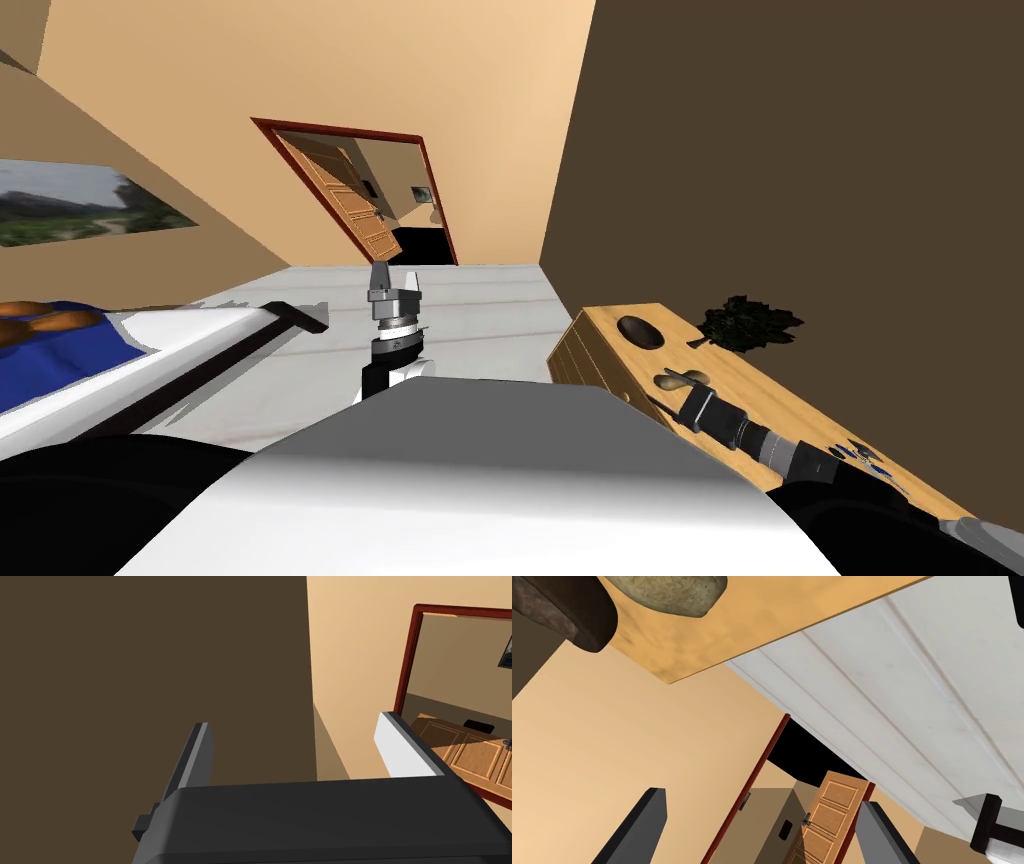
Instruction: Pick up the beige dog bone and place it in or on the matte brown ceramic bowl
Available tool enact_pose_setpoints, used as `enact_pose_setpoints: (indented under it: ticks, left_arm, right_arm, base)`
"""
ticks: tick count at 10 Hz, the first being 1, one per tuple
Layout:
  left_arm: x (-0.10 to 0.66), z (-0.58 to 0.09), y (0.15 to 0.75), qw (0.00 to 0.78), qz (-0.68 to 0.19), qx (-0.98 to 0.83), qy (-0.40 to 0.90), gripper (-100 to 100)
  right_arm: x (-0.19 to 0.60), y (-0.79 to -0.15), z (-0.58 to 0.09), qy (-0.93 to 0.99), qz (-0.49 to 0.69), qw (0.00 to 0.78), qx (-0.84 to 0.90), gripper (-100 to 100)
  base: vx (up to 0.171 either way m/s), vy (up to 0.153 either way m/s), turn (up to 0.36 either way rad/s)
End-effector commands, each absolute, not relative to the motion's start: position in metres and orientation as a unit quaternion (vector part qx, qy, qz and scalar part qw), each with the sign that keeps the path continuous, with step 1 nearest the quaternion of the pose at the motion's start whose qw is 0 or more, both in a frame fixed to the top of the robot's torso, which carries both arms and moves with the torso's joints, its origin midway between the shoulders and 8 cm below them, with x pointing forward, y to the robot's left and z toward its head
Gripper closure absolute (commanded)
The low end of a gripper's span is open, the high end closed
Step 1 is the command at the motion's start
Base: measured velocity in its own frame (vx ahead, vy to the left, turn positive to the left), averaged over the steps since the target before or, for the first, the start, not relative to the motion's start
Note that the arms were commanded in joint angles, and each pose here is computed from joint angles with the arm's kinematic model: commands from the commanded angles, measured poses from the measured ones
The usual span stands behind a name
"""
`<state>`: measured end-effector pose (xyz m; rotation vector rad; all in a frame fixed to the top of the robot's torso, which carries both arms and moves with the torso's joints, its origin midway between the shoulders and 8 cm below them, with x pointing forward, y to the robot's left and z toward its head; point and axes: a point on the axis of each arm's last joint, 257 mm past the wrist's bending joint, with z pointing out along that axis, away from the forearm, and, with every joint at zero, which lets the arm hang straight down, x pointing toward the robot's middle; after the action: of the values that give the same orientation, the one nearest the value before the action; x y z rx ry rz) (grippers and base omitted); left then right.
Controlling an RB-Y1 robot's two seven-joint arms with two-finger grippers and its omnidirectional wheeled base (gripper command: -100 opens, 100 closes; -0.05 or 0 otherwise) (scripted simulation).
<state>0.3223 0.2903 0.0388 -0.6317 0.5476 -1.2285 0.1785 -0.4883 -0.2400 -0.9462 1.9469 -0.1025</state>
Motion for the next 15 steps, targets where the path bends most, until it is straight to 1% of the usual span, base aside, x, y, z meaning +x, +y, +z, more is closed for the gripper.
enact_pose_setpoints:
  ticks: [1,2,3,5,6,8,9,10,12,13,15]
  left_arm:
    - [0.322,0.039,0.290,0.736,-0.559,-0.288,0.249,0]
    - [0.322,0.039,0.290,0.736,-0.559,-0.288,0.249,0]
    - [0.322,0.039,0.290,0.736,-0.559,-0.288,0.249,0]
    - [0.322,0.039,0.290,0.736,-0.559,-0.288,0.249,0]
    - [0.322,0.039,0.290,0.736,-0.559,-0.288,0.249,0]
    - [0.322,0.039,0.290,0.736,-0.559,-0.288,0.249,0]
    - [0.322,0.039,0.290,0.736,-0.559,-0.288,0.249,0]
    - [0.322,0.039,0.290,0.737,-0.559,-0.288,0.249,0]
    - [0.322,0.039,0.290,0.736,-0.559,-0.288,0.249,0]
    - [0.322,0.039,0.290,0.736,-0.559,-0.288,0.249,0]
    - [0.322,0.039,0.290,0.737,-0.559,-0.288,0.249,0]
  right_arm:
    - [0.168,-0.498,-0.251,0.797,-0.049,0.442,-0.410,-100]
    - [0.154,-0.512,-0.258,0.801,-0.057,0.408,-0.435,-100]
    - [0.152,-0.512,-0.259,0.800,-0.058,0.405,-0.438,-100]
    - [0.121,-0.539,-0.271,0.804,-0.069,0.337,-0.485,-100]
    - [0.119,-0.540,-0.272,0.803,-0.069,0.333,-0.489,-100]
    - [0.088,-0.565,-0.280,0.802,-0.073,0.268,-0.530,-100]
    - [0.087,-0.566,-0.281,0.801,-0.073,0.264,-0.533,-100]
    - [0.071,-0.577,-0.284,0.798,-0.073,0.232,-0.551,-100]
    - [0.043,-0.598,-0.287,0.791,-0.070,0.177,-0.581,-100]
    - [0.042,-0.598,-0.287,0.790,-0.070,0.174,-0.583,-100]
    - [0.017,-0.615,-0.288,0.782,-0.063,0.126,-0.607,-100]
  base:
    - [-0.018,-0.047,0.224]
    - [-0.004,-0.038,0.325]
    - [-0.005,-0.034,0.124]
    - [-0.017,-0.040,0.324]
    - [-0.019,-0.050,0.169]
    - [-0.019,-0.039,0.308]
    - [-0.012,-0.046,0.136]
    - [-0.011,-0.035,0.153]
    - [-0.030,-0.048,0.325]
    - [-0.022,-0.040,0.086]
    - [-0.018,-0.040,0.185]
